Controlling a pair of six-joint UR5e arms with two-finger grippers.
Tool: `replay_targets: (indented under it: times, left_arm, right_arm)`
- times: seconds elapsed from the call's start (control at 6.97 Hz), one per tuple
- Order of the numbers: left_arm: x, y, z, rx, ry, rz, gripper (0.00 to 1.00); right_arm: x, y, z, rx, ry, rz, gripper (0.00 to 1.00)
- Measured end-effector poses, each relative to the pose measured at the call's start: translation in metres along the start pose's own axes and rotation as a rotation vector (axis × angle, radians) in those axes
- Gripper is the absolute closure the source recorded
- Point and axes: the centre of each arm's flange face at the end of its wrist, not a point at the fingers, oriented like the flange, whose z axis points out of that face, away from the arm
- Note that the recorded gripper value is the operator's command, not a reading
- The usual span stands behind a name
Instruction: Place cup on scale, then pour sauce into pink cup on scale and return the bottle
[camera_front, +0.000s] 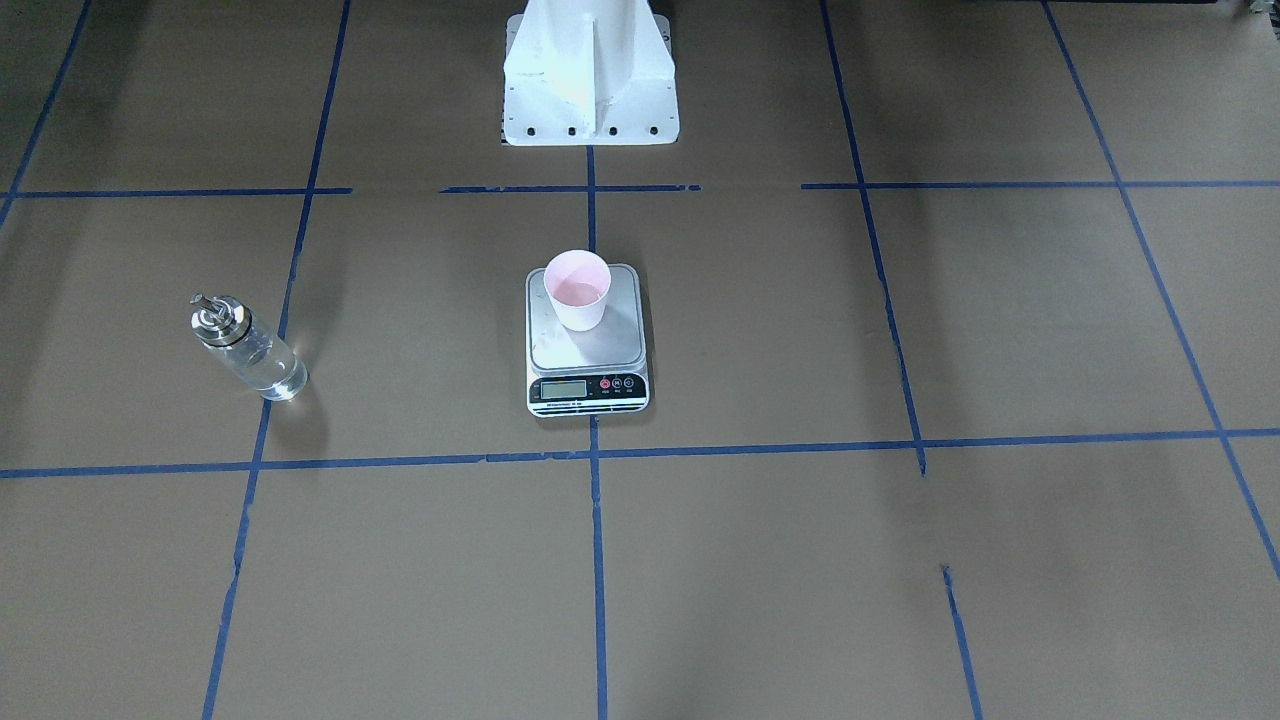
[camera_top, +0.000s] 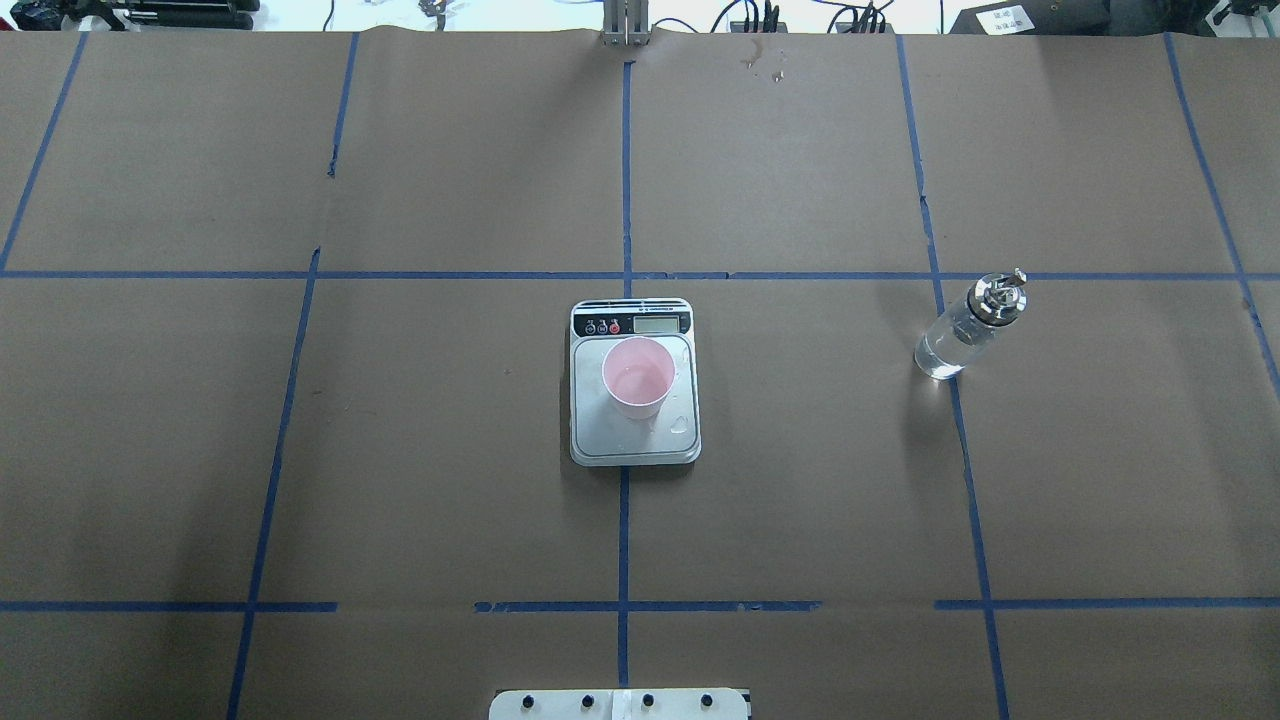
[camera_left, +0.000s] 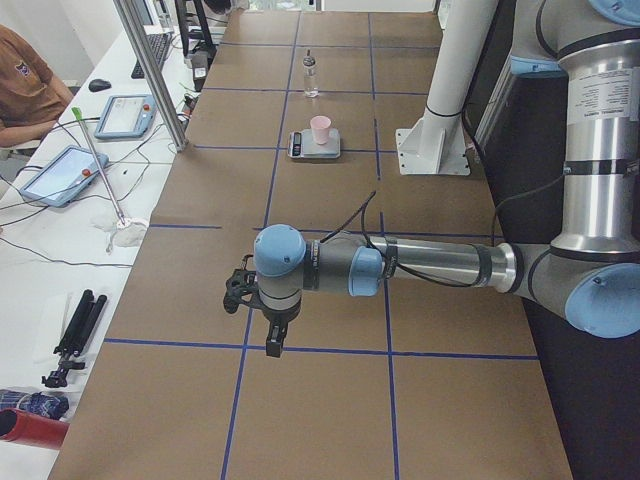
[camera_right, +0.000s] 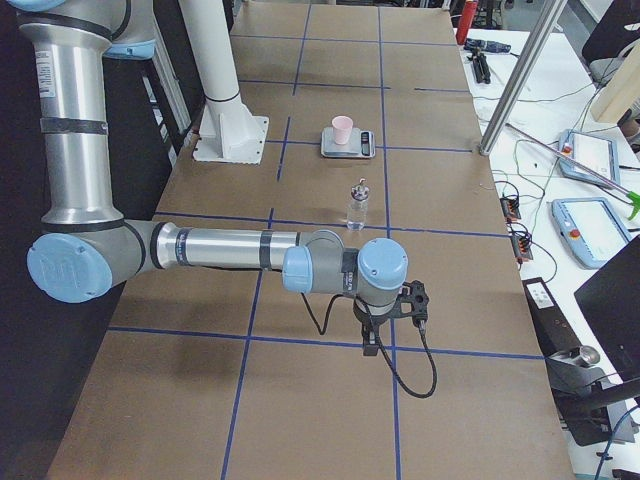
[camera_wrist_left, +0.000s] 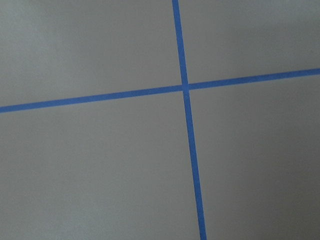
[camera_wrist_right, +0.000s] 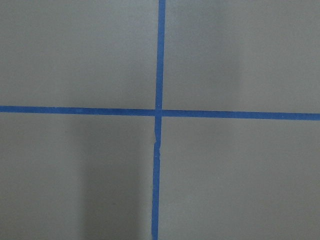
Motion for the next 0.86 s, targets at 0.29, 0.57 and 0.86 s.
replay_targets:
  times: [0.29, 0.57, 0.86]
  left_arm:
    - [-0.0012, 0.0004, -0.0025, 0.011, -0.002, 0.003, 0.00]
    - [-0.0014, 0.0006, -0.0031, 0.013, -0.001, 0.003, 0.00]
    - [-0.0014, 0.0006, -0.0032, 0.014, -0.001, 0.003, 0.00]
  right_arm:
    - [-0.0003, -0.0004, -0.0003, 0.002, 0.000, -0.001, 0.00]
    - [-0.0003, -0.0003, -0.0003, 0.002, 0.000, -0.001, 0.00]
    - [-0.0009, -0.0007, -0.0009, 0.003, 0.000, -0.002, 0.00]
